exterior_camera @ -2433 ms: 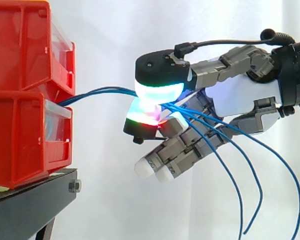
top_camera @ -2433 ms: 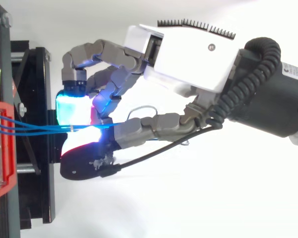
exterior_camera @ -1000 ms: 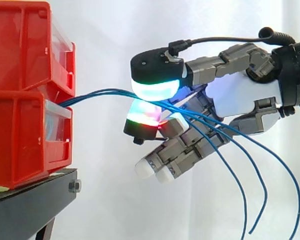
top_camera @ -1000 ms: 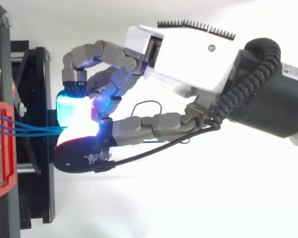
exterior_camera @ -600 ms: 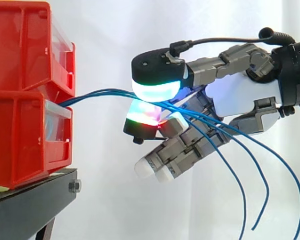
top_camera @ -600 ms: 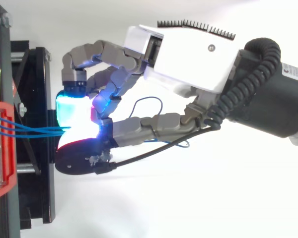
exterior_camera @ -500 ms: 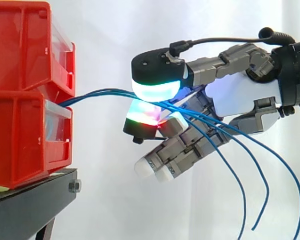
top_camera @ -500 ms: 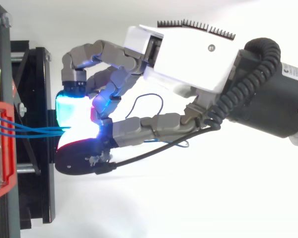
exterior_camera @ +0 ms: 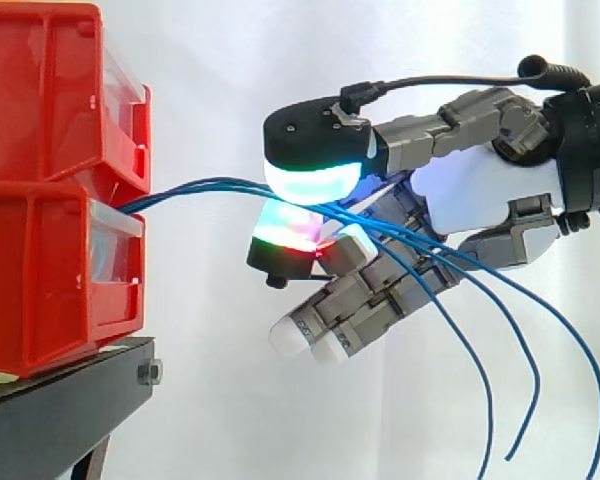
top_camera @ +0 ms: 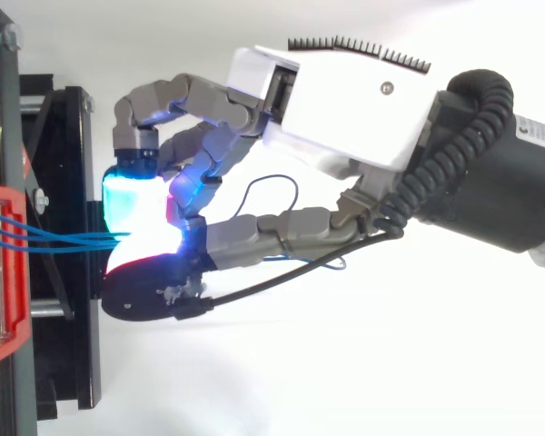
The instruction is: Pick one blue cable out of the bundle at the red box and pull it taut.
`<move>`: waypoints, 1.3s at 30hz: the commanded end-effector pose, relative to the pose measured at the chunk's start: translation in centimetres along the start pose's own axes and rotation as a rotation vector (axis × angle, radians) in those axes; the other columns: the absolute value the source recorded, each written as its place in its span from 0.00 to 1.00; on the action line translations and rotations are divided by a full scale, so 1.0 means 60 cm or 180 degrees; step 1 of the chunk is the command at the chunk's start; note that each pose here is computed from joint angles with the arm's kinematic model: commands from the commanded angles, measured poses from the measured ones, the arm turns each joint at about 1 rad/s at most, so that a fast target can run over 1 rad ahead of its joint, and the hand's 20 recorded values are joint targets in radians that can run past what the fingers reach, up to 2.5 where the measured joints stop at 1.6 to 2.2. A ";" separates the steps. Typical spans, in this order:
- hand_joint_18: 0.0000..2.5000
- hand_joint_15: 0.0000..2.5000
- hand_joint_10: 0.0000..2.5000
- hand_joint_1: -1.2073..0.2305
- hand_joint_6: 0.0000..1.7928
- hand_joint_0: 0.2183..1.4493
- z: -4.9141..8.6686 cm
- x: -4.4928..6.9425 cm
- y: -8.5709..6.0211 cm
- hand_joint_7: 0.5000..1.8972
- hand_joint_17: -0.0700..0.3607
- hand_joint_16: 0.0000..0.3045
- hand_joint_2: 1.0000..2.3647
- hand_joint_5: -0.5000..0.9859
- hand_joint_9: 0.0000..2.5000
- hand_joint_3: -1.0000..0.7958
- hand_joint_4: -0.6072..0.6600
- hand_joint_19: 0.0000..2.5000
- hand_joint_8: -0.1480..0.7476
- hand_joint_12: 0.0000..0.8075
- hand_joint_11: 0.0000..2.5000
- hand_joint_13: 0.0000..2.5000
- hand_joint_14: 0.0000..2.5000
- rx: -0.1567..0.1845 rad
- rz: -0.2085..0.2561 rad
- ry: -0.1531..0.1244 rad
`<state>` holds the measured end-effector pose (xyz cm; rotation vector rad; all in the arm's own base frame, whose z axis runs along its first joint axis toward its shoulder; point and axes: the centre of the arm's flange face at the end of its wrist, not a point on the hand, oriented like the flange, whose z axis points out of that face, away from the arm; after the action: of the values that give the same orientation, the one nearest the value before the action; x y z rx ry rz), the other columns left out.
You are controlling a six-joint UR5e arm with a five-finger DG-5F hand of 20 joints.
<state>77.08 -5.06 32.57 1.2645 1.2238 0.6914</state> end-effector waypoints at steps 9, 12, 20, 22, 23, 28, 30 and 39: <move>0.21 0.11 0.01 0.20 0.50 0.36 0.000 -0.001 0.001 0.60 0.50 0.21 0.01 0.18 0.33 0.37 0.71 0.08 0.51 0.52 0.44 0.24 0.00 -0.0001 0.0001 -0.0002; 0.21 0.11 0.01 0.20 0.50 0.34 0.000 -0.001 0.001 0.59 0.50 0.21 0.01 0.18 0.33 0.35 0.70 0.08 0.52 0.52 0.44 0.24 0.00 -0.0001 0.0001 -0.0002; 0.20 0.11 0.01 0.26 0.50 0.25 0.000 -0.001 0.001 0.58 0.51 0.22 0.00 0.18 0.33 0.28 0.71 0.09 0.54 0.55 0.44 0.24 0.00 -0.0001 0.0001 -0.0002; 0.20 0.11 0.01 0.28 0.50 0.24 0.000 0.001 0.001 0.58 0.52 0.22 0.00 0.19 0.34 0.28 0.72 0.09 0.54 0.55 0.44 0.24 0.00 -0.0002 0.0000 0.0002; 0.20 0.11 0.01 0.29 0.50 0.24 0.000 -0.001 0.001 0.58 0.52 0.22 0.00 0.19 0.34 0.28 0.72 0.09 0.54 0.55 0.44 0.24 0.00 -0.0001 0.0001 -0.0002; 0.20 0.11 0.01 0.35 0.49 0.28 0.000 -0.002 0.004 0.59 0.50 0.21 0.00 0.20 0.35 0.31 0.72 0.10 0.53 0.54 0.44 0.24 0.00 -0.0009 0.0006 -0.0004; 0.20 0.11 0.01 0.37 0.49 0.29 0.000 -0.001 0.002 0.60 0.50 0.21 0.01 0.20 0.36 0.35 0.72 0.10 0.54 0.54 0.44 0.24 0.00 -0.0005 0.0004 -0.0003; 0.20 0.11 0.01 0.33 0.49 0.30 0.000 -0.001 0.002 0.62 0.50 0.21 0.01 0.20 0.36 0.42 0.73 0.10 0.53 0.54 0.44 0.24 0.00 -0.0005 0.0004 -0.0003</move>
<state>77.11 -5.08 32.71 1.2640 1.2218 0.6926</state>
